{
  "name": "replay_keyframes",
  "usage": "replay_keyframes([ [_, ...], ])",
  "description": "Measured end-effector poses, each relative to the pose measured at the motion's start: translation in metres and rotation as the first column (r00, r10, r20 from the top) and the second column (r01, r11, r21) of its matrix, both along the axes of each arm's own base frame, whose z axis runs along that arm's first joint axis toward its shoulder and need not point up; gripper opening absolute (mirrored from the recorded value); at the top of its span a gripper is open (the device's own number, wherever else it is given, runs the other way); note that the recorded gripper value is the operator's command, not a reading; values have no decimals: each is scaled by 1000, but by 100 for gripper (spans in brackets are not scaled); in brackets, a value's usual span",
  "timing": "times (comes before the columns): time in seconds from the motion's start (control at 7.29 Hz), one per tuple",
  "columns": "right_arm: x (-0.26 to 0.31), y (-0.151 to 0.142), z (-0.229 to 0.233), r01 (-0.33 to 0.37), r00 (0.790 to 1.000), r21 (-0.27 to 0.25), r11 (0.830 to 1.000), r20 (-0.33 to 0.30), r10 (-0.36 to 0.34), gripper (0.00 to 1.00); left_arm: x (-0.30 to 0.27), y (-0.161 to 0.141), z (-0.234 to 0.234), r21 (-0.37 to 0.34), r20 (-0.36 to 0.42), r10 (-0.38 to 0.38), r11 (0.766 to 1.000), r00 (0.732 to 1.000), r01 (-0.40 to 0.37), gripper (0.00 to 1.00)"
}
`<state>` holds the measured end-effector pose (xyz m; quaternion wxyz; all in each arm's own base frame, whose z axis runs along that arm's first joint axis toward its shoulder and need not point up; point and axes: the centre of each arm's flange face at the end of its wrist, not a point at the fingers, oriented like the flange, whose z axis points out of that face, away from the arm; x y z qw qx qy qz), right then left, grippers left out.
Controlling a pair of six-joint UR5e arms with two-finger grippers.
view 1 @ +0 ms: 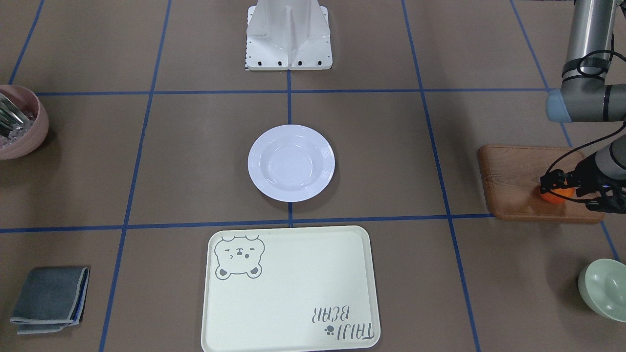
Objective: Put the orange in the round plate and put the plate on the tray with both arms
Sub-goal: 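Close the left gripper on the orange and lift it, then carry the orange with the left gripper over the white plate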
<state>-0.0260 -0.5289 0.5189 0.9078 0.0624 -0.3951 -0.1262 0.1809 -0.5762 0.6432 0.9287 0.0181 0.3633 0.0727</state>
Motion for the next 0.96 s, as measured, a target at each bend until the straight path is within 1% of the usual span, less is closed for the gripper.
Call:
replay_keyframes([
  [0.14,0,0,0,0,1000,0,1000,0,0,100,5,-1,-3,-9,-4,-12,1000,1000,11,51],
  [0.27,0,0,0,0,1000,0,1000,0,0,100,8,-1,-6,-13,-7,-17,1000,1000,17,4],
  [0.41,0,0,0,0,1000,0,1000,0,0,100,9,-1,-8,-13,-9,-20,1000,1000,20,0],
  [0.55,0,0,0,0,1000,0,1000,1,0,100,10,-2,-11,-18,-21,-16,1000,1000,15,0],
  [0.69,0,0,-1,0,1000,1,1000,2,0,100,14,-4,-22,-42,-63,-3,999,998,0,0],
  [0.82,0,0,-2,0,1000,3,1000,2,0,100,18,-11,-52,-79,-107,1,997,994,-9,0],
  [0.96,0,0,-4,0,1000,7,1000,3,0,100,23,-20,-100,-115,-125,-15,993,992,0,0],
])
